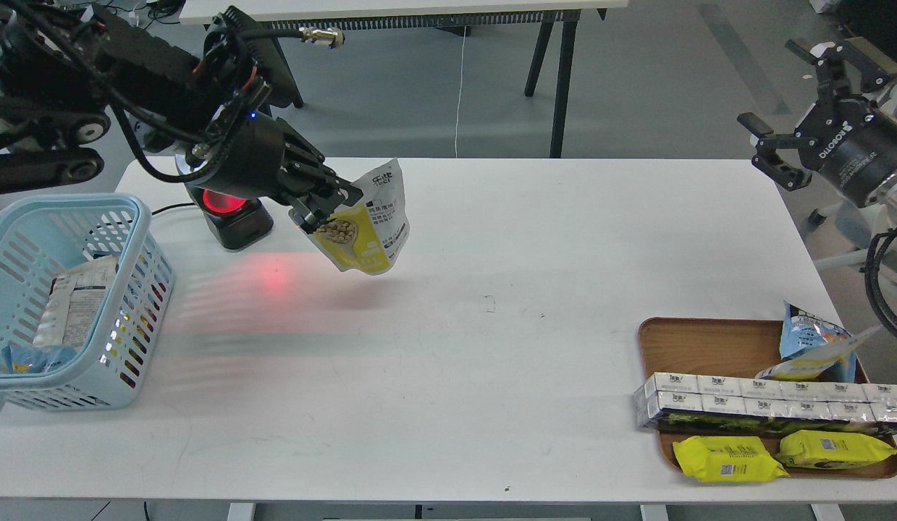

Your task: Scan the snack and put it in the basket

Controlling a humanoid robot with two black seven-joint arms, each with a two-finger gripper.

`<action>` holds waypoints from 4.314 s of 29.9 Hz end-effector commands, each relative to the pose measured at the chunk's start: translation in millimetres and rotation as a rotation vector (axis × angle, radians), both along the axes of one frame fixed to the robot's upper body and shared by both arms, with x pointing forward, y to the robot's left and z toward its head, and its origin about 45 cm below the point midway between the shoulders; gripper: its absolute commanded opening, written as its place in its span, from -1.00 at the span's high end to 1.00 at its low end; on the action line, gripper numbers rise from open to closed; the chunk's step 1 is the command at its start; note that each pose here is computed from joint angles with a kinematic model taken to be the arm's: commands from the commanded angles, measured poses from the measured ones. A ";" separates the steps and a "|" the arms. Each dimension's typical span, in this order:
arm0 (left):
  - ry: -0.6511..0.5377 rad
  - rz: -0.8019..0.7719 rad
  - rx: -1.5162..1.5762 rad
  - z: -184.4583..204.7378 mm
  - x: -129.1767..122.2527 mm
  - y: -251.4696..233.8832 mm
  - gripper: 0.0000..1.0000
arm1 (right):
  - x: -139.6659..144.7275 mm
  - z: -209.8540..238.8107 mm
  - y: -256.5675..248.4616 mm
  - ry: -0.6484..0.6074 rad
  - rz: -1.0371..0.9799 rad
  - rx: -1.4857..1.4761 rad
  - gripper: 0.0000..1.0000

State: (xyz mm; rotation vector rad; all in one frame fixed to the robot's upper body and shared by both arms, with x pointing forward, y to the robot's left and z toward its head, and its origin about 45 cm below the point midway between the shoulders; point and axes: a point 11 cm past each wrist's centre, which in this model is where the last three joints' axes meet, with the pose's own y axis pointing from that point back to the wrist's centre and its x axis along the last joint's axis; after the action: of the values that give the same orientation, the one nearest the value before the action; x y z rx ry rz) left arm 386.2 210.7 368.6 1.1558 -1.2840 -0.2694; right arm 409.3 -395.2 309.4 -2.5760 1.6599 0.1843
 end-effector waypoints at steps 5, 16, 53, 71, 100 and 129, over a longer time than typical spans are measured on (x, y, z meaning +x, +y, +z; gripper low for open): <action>-0.073 0.075 0.014 -6.1 30.1 29.5 1.00 | 0.1 0.0 1.0 -0.001 0.002 0.003 -0.93; -0.084 0.129 0.033 -21.2 37.4 60.7 1.00 | -0.7 -1.9 0.5 0.004 0.001 0.003 -0.93; -0.361 0.603 -0.074 45.0 -61.5 291.9 0.98 | -1.4 -8.2 3.5 0.016 0.006 0.007 -0.93; -0.262 0.673 -0.014 0.6 -110.6 327.3 0.97 | -3.9 -13.8 1.5 0.029 0.001 0.007 -0.93; -0.082 0.543 0.101 -45.1 -89.5 294.2 0.85 | -6.5 -17.9 -1.0 0.039 -0.004 0.007 -0.93; -0.229 0.640 -1.238 86.1 90.9 68.5 -0.46 | 6.4 0.9 -4.8 -0.021 -0.002 -0.022 -0.96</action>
State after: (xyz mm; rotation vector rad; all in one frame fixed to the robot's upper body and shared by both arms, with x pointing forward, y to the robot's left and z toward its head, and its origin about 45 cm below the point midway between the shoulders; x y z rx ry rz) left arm 463.3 310.7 447.1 0.5868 -1.0153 1.0098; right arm 408.1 -397.3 303.1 -2.5817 1.6545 0.1889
